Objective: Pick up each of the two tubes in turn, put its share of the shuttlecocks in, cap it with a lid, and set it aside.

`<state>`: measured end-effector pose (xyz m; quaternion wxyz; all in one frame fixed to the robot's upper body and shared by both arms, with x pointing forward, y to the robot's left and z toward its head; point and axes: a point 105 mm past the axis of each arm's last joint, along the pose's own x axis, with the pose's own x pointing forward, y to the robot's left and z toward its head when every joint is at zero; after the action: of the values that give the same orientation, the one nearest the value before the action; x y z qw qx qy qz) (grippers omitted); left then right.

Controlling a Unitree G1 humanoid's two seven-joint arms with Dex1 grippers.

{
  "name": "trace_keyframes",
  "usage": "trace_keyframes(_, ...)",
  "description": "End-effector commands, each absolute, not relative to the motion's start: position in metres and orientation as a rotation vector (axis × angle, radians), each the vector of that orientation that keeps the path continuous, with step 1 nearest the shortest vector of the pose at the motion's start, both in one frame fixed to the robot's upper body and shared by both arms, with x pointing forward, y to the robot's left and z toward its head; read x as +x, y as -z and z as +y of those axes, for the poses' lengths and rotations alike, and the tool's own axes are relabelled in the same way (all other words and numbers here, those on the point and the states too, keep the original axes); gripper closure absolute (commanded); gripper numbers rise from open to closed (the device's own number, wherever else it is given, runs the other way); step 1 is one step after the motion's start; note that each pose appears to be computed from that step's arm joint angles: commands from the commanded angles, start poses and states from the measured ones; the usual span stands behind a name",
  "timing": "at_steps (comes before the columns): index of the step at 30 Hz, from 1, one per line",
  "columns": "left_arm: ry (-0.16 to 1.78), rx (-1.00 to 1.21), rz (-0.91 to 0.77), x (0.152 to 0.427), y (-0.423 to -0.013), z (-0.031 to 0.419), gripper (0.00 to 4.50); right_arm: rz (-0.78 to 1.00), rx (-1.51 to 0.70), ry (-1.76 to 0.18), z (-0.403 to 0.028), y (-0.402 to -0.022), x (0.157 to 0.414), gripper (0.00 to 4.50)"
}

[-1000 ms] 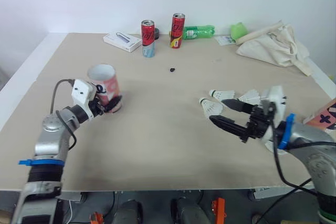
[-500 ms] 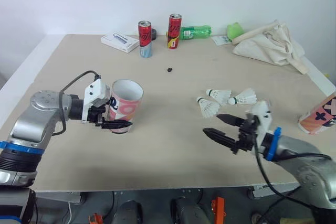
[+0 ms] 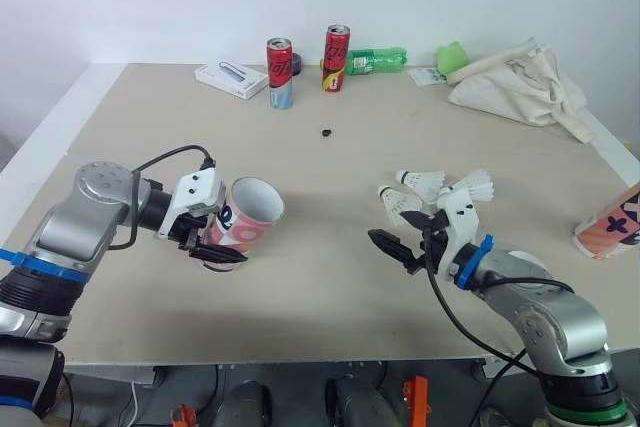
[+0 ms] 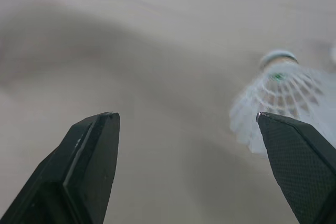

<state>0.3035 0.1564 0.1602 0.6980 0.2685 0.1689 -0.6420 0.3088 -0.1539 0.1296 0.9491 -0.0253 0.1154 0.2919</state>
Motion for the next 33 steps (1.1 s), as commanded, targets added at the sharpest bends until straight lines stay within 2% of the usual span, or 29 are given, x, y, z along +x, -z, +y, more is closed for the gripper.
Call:
trace_keyframes(1,1.457,0.622,0.343,0.303,-0.169,0.150,0.93,0.210,-0.054,-0.561,-0.151,-0.134,0.316,0.00)
trace_keyframes(12,1.476,0.641,0.398,0.300,-0.160,0.151,0.93,0.194,-0.043,-0.485,-0.145,-0.135,0.337,0.00)
trace_keyframes(23,1.478,0.729,0.333,0.305,-0.159,0.147,0.93,0.207,-0.054,-0.451,-0.143,-0.130,0.343,0.00)
trace_keyframes(26,1.482,0.733,0.322,0.305,-0.159,0.145,0.97,0.203,-0.053,-0.445,-0.143,-0.130,0.344,0.81)
trace_keyframes(33,1.492,0.711,0.312,0.303,-0.159,0.141,0.97,0.188,-0.062,-0.495,-0.137,-0.129,0.339,4.23)
